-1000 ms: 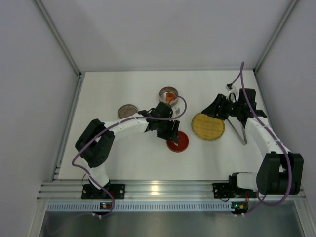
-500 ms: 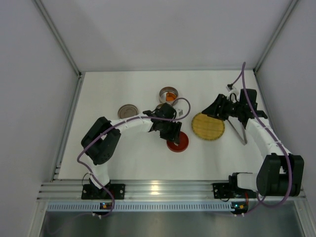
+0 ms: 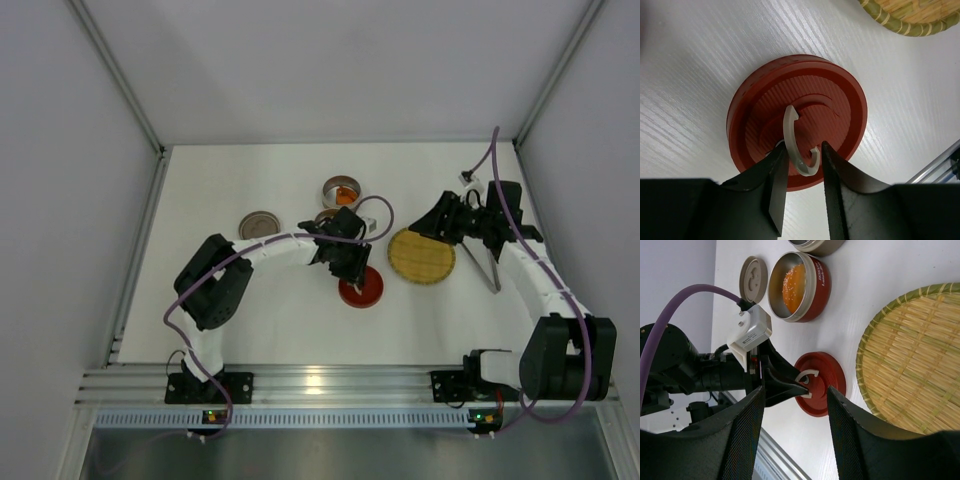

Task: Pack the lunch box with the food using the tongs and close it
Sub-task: Pick up the box lid from the center of the board, then close the box lid on the packing box.

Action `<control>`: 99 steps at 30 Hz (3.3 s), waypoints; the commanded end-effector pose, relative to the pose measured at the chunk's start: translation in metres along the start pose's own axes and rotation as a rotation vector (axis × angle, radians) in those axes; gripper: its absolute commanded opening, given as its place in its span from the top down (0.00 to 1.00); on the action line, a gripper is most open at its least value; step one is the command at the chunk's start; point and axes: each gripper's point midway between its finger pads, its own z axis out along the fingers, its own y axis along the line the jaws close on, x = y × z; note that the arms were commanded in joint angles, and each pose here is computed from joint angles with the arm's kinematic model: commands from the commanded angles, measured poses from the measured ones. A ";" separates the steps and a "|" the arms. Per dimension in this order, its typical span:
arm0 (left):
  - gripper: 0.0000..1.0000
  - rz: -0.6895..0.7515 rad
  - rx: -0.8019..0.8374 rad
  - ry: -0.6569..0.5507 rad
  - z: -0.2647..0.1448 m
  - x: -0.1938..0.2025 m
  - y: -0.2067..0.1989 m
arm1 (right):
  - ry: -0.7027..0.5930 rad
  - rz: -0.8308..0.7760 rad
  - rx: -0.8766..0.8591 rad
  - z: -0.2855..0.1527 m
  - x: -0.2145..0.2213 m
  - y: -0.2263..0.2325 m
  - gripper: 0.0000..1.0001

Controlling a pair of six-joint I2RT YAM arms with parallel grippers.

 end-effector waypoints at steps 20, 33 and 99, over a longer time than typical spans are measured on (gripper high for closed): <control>1.00 0.311 -0.007 -0.081 -0.100 -0.047 -0.040 | 0.034 -0.137 -0.141 -0.024 -0.004 0.019 0.01; 1.00 0.019 -0.249 -0.307 -0.202 -0.138 0.029 | -0.006 -0.106 -0.047 -0.030 -0.017 -0.003 0.01; 1.00 -0.153 -0.541 -0.191 -0.060 -0.150 0.110 | 0.023 0.041 -0.029 -0.019 -0.013 -0.042 0.01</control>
